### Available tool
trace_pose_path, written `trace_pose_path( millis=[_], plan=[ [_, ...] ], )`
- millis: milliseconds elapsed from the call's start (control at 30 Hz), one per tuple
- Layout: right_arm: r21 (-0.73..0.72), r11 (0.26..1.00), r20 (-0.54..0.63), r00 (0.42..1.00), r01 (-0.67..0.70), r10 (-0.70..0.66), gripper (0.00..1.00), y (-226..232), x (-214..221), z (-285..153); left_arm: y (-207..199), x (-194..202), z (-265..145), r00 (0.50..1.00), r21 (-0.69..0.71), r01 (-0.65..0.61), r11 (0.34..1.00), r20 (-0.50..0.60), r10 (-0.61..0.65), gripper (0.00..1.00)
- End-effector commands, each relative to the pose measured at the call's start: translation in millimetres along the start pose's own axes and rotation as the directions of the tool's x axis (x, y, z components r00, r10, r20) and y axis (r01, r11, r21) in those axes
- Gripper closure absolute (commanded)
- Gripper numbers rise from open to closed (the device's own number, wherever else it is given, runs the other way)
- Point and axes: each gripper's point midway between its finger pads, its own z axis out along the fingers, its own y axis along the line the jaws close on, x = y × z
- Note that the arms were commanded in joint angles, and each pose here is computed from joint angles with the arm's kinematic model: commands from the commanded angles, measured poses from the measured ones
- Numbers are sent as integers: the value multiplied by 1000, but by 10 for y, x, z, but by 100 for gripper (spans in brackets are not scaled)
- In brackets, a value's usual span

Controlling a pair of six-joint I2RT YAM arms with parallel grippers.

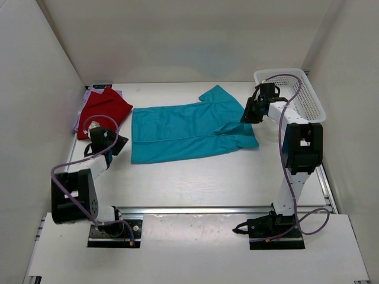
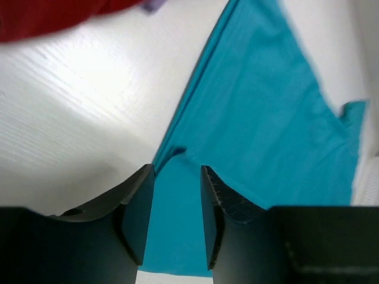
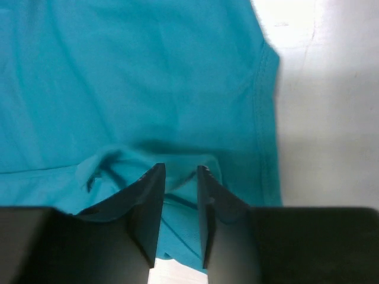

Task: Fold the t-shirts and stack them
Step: Fold the flattened tshirt in 1/3 of the way

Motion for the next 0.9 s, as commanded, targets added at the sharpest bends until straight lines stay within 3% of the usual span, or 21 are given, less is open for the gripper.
trace_pose_path(
  millis=[0, 67, 167, 233, 267, 400, 500, 567, 633, 733, 867],
  plan=[
    [4, 1000, 101, 995, 19, -19, 71, 118, -299, -228, -254, -308, -251, 994, 89, -4, 996, 106, -6, 51],
    [27, 1000, 139, 990, 16, -19, 61, 116, -291, -391, -315, -223, -364, 995, 121, -23, 992, 99, 11, 53],
    [-4, 1000, 200, 980, 2, -1, 58, 148, -101, -641, -261, 190, -511, 996, 161, -77, 984, 52, 70, 59],
    [-28, 999, 266, 963, -28, 34, 78, 131, 16, -872, -38, 537, -563, 996, 146, -89, 985, -1, 91, 59],
    [-39, 998, 255, 965, -58, 66, 99, 64, 185, -835, 6, 611, -580, 996, 150, -86, 985, -14, 90, 59],
    [-75, 988, 276, 950, -131, 147, 100, -76, 516, -866, 276, 727, -577, 999, 116, -38, 993, -30, 41, 51],
    [-101, 983, 271, 946, -155, 177, 100, -48, 674, -814, 254, 735, -552, 999, 115, -28, 993, -41, 33, 46],
    [-110, 977, 275, 939, -181, 205, 91, -80, 719, -778, 250, 715, -531, 999, 114, -10, 993, -33, 14, 47],
    [-111, 972, 283, 930, -209, 233, 72, -185, 722, -769, 247, 715, -499, 999, 111, 8, 994, -33, -4, 48],
    [-98, 960, 317, 906, -262, 280, 61, -354, 683, -748, 287, 689, -425, 999, 98, 40, 994, -16, -38, 57],
    [-52, 946, 356, 879, -320, 317, 55, -627, 624, -711, 255, 679, -342, 997, 97, 68, 993, -45, -64, 84]
  ],
)
